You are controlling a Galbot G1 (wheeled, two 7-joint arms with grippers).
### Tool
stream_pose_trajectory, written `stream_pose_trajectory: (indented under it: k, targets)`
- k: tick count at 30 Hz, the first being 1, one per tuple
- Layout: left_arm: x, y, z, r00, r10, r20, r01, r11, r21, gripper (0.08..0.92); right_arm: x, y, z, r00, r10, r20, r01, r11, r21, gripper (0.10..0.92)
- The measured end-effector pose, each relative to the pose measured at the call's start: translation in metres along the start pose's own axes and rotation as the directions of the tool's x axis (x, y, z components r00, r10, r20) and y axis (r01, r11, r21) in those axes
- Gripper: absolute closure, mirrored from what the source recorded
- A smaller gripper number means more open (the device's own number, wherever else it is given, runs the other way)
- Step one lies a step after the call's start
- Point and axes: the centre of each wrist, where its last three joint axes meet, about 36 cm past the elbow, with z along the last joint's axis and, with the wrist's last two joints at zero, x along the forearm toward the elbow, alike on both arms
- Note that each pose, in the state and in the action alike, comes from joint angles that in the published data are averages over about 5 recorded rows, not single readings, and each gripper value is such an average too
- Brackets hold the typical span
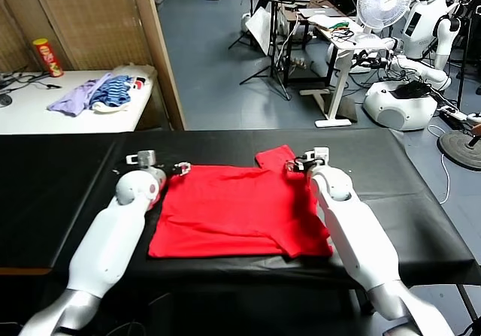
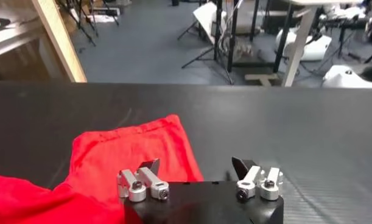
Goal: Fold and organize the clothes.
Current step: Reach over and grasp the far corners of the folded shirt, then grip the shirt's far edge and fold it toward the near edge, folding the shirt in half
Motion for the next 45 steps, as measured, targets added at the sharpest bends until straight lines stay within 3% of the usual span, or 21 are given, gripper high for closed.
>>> stream_pose_trajectory:
  k: [4,7,17,26,31,45]
  targets:
    - [0.001,-0.001,0.006,0.9999,0.011,-0.004,-0.011,1.000,-0.010,0.793,-0.002,0.003,0.004,1.000,-0.001,0.014,0.001,1.000,0.002,0.800]
    - [0.001,-0.004,0.009,0.9997,0.022,0.005,-0.022,1.000,-0.015,0.868,-0.002,0.004,0.008,0.999,-0.001,0.047,0.001,1.000,-0.001,0.883]
    - [0.015,-0.005,0.008,0.9915,-0.008,0.130,0.020,0.996,-0.090,0.871,0.018,-0.011,0.020,0.971,-0.085,0.225,0.091,0.996,-0.016,0.899]
    - [0.067,-0.005,0.010,0.9782,0.016,0.207,0.005,0.995,-0.102,0.871,0.084,-0.033,0.041,0.950,-0.134,0.281,0.135,0.991,0.013,0.899]
    - [0.099,-0.003,0.028,0.9779,0.009,0.209,0.017,0.992,-0.125,0.871,0.116,-0.039,0.050,0.956,-0.152,0.251,0.151,0.988,0.021,0.899]
    - [0.162,-0.005,0.073,0.9873,0.000,0.159,0.037,0.972,-0.231,0.871,0.183,-0.036,0.066,0.987,-0.114,0.114,0.107,0.992,0.062,0.899]
